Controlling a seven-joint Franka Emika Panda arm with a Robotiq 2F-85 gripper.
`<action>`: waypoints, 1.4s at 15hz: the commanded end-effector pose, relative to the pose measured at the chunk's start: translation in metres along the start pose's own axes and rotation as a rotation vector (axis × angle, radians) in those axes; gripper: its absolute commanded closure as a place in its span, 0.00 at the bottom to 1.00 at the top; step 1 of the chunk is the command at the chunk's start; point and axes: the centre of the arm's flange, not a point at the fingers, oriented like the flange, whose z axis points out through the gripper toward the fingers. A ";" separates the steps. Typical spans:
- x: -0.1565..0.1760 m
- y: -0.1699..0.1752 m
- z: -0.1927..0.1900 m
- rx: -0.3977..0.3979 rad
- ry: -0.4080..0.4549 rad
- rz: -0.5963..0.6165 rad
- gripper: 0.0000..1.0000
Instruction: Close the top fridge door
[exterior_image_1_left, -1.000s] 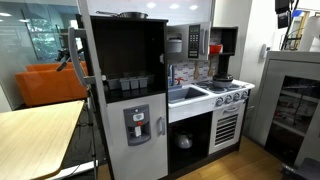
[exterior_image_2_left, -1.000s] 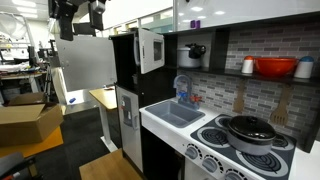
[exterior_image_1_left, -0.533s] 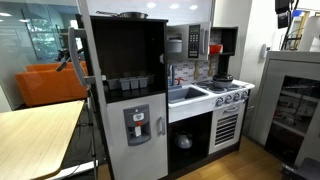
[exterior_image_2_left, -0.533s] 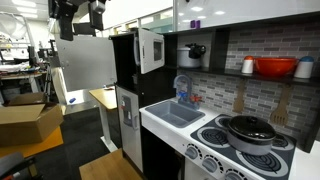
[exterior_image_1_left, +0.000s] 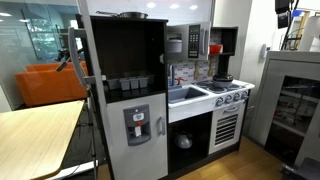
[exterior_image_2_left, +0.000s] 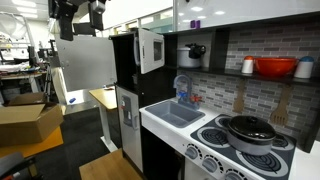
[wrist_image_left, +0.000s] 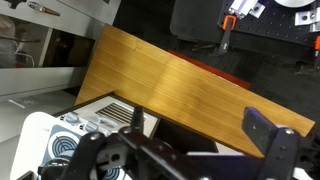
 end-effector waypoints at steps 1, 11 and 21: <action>0.000 0.000 0.000 0.000 0.000 0.000 0.00; 0.001 -0.005 -0.015 -0.012 0.011 -0.008 0.00; 0.019 -0.098 -0.139 -0.030 0.177 -0.242 0.00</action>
